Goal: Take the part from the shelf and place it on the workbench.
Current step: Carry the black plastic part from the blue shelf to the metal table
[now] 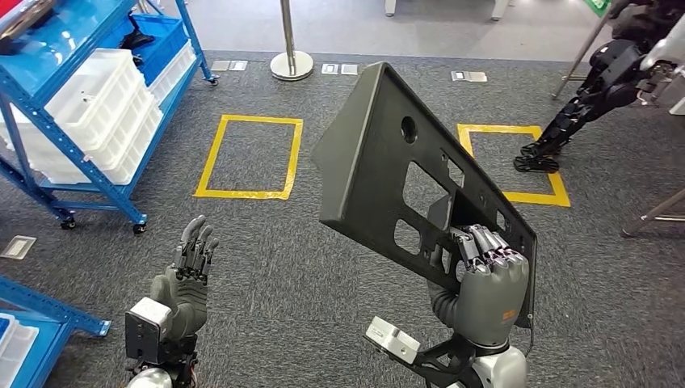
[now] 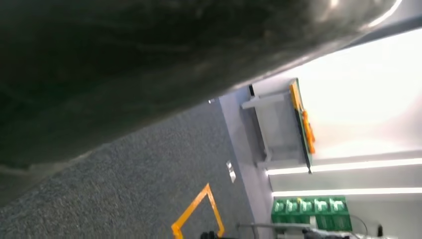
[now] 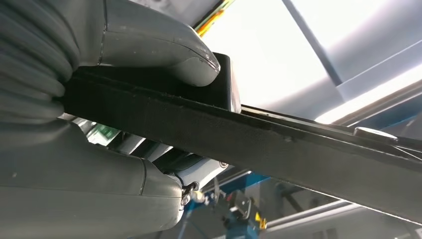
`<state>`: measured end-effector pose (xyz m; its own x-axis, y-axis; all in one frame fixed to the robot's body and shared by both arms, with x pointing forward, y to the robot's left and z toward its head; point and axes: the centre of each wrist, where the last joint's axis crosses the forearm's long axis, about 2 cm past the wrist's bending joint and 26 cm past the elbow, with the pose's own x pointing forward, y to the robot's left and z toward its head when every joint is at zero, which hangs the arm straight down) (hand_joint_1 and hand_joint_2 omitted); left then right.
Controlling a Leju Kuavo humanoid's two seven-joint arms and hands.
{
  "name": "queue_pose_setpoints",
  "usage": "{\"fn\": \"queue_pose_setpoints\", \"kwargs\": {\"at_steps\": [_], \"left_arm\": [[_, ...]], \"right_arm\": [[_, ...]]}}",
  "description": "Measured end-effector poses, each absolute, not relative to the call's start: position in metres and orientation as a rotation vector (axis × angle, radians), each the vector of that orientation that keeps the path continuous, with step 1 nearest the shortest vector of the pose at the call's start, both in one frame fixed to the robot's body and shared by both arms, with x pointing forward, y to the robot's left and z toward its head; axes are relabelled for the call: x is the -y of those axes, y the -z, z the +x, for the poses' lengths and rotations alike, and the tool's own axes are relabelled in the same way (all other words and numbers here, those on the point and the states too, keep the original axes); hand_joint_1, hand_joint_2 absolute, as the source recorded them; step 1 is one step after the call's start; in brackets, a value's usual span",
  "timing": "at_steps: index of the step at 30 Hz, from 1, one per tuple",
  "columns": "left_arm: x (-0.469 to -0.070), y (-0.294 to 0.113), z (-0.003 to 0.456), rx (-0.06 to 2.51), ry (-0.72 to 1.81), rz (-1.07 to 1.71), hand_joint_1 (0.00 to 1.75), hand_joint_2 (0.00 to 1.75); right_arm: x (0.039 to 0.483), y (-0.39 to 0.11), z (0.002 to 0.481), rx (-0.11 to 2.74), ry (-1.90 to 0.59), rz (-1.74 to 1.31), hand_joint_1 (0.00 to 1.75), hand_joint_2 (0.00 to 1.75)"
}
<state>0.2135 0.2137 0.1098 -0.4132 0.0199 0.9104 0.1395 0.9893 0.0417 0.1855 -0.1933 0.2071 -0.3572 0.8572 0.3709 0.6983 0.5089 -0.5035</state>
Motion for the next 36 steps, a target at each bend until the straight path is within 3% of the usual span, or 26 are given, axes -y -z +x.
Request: {"fn": "queue_pose_setpoints", "kwargs": {"at_steps": [26,36], "left_arm": [[-0.225,-0.110,0.226,1.978,0.117,-0.090,0.00,0.00],[-0.200,-0.113,0.206,1.974,0.216,-0.099,0.00,0.00]], "right_arm": [[0.188,-0.210,0.209,2.172,-0.349,-1.252,1.75,1.75],[0.210,-0.203,0.150,2.103,-0.378,-1.294,1.75,1.75]]}}
